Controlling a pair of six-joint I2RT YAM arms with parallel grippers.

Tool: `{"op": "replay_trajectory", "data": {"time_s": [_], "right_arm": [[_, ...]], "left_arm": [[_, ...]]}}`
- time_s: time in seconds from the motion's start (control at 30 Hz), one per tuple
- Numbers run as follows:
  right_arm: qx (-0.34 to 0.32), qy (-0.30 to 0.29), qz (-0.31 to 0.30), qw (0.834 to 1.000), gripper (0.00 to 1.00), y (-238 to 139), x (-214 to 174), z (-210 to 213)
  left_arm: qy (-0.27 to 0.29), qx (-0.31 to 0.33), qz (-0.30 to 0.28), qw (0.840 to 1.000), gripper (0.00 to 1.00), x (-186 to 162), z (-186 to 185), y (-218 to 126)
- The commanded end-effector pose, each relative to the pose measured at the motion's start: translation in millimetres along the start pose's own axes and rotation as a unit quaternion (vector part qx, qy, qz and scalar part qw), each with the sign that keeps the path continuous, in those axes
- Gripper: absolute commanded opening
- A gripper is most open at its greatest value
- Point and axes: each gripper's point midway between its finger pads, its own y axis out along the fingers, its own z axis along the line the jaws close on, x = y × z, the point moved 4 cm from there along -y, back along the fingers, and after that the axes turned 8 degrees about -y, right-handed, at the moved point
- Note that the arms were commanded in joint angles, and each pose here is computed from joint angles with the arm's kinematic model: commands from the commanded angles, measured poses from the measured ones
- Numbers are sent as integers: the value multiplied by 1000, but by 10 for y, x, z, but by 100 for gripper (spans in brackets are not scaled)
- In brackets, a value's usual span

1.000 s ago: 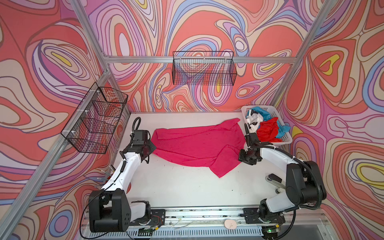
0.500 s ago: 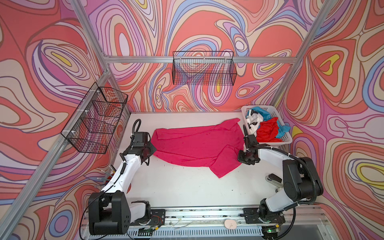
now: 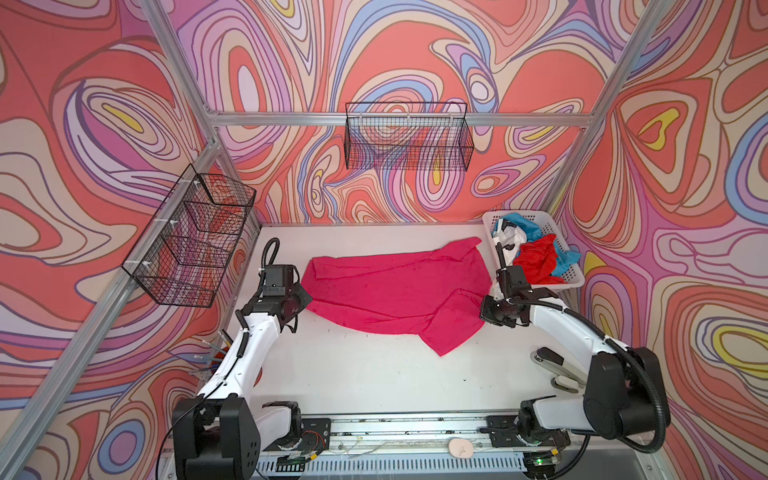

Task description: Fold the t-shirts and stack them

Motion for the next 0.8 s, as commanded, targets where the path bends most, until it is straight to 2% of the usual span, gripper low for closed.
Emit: {"op": "replay_trajectory", "data": {"time_s": [0.0, 0.1, 0.17, 0.4, 0.57, 0.77], "right_arm": [[10, 3, -25, 1000, 0, -346, 145, 87], [14, -7, -30, 999, 0, -513, 222, 143], [11, -6, -12, 1000, 0, -476, 145, 118], [20, 52, 54, 997, 0, -61, -562, -86], [18, 71, 64, 995, 16, 148, -730, -159], [15, 83, 82, 993, 21, 314, -845, -206]], "left_arm": [[-6, -22, -10, 1000, 0, 105, -122, -213], [0, -35, -13, 999, 0, 168, -217, -314], [2, -42, -10, 999, 0, 179, -258, -346], [3, -37, -18, 999, 0, 155, -186, -384], [7, -31, -12, 999, 0, 134, -173, -324], [3, -30, -5, 1000, 0, 130, -184, -252]]}}
